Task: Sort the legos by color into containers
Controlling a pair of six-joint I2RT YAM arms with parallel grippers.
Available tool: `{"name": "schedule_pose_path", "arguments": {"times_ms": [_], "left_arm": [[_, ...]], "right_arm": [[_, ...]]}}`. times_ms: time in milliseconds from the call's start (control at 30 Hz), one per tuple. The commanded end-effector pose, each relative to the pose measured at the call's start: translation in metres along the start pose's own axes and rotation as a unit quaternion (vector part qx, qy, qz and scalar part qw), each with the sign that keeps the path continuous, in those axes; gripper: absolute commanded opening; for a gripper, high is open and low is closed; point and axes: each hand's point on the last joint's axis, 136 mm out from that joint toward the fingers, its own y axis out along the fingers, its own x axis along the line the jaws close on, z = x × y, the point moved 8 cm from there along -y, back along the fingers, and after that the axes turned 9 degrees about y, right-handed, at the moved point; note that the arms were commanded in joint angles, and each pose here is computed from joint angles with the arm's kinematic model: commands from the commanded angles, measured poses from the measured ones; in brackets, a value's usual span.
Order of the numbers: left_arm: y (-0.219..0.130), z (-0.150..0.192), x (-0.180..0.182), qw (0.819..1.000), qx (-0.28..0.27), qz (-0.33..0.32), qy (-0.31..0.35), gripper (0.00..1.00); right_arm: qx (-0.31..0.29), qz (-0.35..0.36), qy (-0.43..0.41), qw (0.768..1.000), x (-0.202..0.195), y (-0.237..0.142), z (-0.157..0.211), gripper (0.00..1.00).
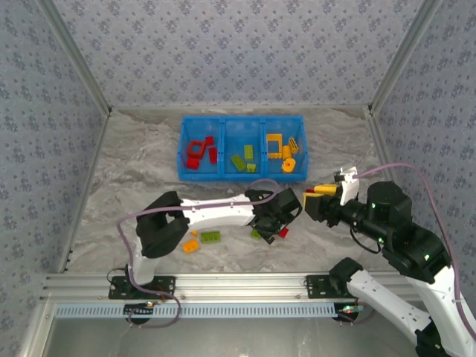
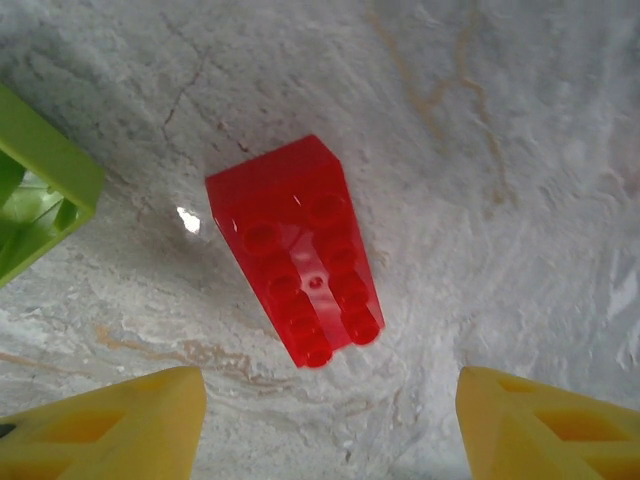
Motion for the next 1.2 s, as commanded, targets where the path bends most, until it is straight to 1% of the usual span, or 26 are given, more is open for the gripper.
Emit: {"name": "schedule_pose_path", "arguments": {"times_ms": [0,100,233,467,567,633,733,800,867,900,1000,1067,1100,1167], "left_arm": [[0.01,0.003,0.002,0.999,-0.001,-0.033,-0.039,0.66],[0.022,-0.001,0.003,0.997,-0.002,-0.046,-0.057,0.64],[0.03,-0.008,0.004,0.995,-0.013,-0.061,-0.073,0.59],[0.038,-0.011,0.005,0.994,-0.019,-0.069,-0.078,0.39],[0.032,-0.014,0.002,0.996,-0.032,-0.054,-0.064,0.31],[0.017,-0.018,-0.005,0.997,-0.057,-0.031,-0.041,0.28],[-0.022,-0.029,-0.01,0.994,-0.108,-0.008,-0.007,0.27],[-0.053,-0.039,-0.011,0.989,-0.144,0.014,0.014,0.27],[-0.085,-0.052,-0.006,0.982,-0.183,0.023,0.039,0.26],[-0.096,-0.059,-0.003,0.979,-0.198,0.024,0.054,0.26],[-0.127,-0.086,0.007,0.968,-0.218,0.013,0.122,0.26],[-0.142,-0.112,0.017,0.961,-0.216,-0.014,0.171,0.28],[-0.147,-0.125,0.022,0.96,-0.208,-0.022,0.187,0.29],[-0.158,-0.157,0.038,0.958,-0.195,-0.035,0.207,0.26]], "right_arm": [[0.005,-0.017,0.0,1.0,0.002,0.0,0.004,0.51],[0.005,-0.024,0.003,1.0,0.003,0.001,0.005,0.51],[0.006,-0.021,0.004,1.0,0.002,0.002,0.006,0.51],[0.007,-0.02,0.008,1.0,0.0,0.005,0.008,0.5],[0.009,-0.022,0.005,1.0,0.001,0.005,0.008,0.5],[0.009,-0.024,0.002,1.0,0.001,0.005,0.008,0.5],[0.009,-0.029,-0.001,1.0,0.003,0.003,0.007,0.5],[0.008,-0.036,-0.003,0.999,0.004,0.003,0.006,0.5],[0.009,-0.048,-0.008,0.999,0.007,0.007,0.005,0.5],[0.011,-0.055,-0.011,0.998,0.008,0.009,0.004,0.5],[0.02,-0.082,-0.019,0.996,0.012,0.027,0.004,0.51],[0.006,-0.117,-0.036,0.992,0.022,0.044,0.002,0.52],[-0.005,-0.13,-0.05,0.99,0.028,0.051,0.002,0.52],[-0.014,-0.139,-0.106,0.985,0.049,0.075,0.007,0.53]]}}
